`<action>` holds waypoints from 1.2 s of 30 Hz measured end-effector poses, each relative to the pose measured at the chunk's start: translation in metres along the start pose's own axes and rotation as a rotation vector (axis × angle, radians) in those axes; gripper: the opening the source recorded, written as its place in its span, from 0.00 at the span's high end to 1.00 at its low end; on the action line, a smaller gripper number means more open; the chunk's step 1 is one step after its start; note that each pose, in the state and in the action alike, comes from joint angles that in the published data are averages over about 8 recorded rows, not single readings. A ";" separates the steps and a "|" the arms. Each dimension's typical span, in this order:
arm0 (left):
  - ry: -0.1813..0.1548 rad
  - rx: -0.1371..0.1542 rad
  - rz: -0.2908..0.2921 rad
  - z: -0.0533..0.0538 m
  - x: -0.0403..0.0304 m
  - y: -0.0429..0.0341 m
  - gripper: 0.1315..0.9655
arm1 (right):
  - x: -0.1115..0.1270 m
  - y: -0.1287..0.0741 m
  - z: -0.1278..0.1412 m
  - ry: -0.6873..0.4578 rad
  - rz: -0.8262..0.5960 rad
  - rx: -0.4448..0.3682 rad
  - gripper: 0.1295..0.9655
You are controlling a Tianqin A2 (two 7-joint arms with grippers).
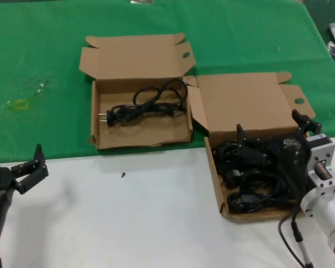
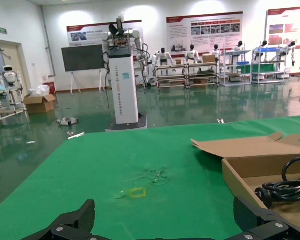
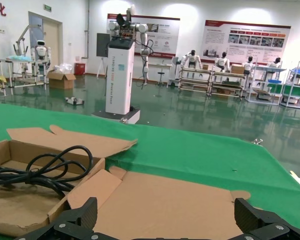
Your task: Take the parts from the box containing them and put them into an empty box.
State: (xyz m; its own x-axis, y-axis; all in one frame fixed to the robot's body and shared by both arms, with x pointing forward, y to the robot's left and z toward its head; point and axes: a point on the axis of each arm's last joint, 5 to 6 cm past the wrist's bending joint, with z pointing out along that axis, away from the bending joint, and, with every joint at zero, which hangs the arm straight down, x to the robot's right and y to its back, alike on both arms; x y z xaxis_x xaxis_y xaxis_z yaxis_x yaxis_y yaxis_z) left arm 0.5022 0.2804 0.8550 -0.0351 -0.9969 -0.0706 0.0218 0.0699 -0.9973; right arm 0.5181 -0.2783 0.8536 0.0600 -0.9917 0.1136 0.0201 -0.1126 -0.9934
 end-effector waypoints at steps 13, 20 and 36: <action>0.000 0.000 0.000 0.000 0.0000 0.0000 0.00 | 0.000 0.000 0.000 0.000 0.000 0.000 0.00; 0.000 0.000 0.000 0.000 0.0000 0.0000 0.00 | 0.000 0.000 0.000 0.000 0.000 0.000 0.00; 0.000 0.000 0.000 0.000 0.0000 0.0000 0.00 | 0.000 0.000 0.000 0.000 0.000 0.000 0.00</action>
State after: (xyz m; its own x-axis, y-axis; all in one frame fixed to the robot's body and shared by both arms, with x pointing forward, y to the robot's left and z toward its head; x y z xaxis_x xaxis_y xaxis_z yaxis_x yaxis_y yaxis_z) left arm 0.5022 0.2804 0.8550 -0.0351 -0.9969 -0.0706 0.0218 0.0699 -0.9973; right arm 0.5181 -0.2783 0.8536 0.0600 -0.9917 0.1136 0.0201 -0.1126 -0.9934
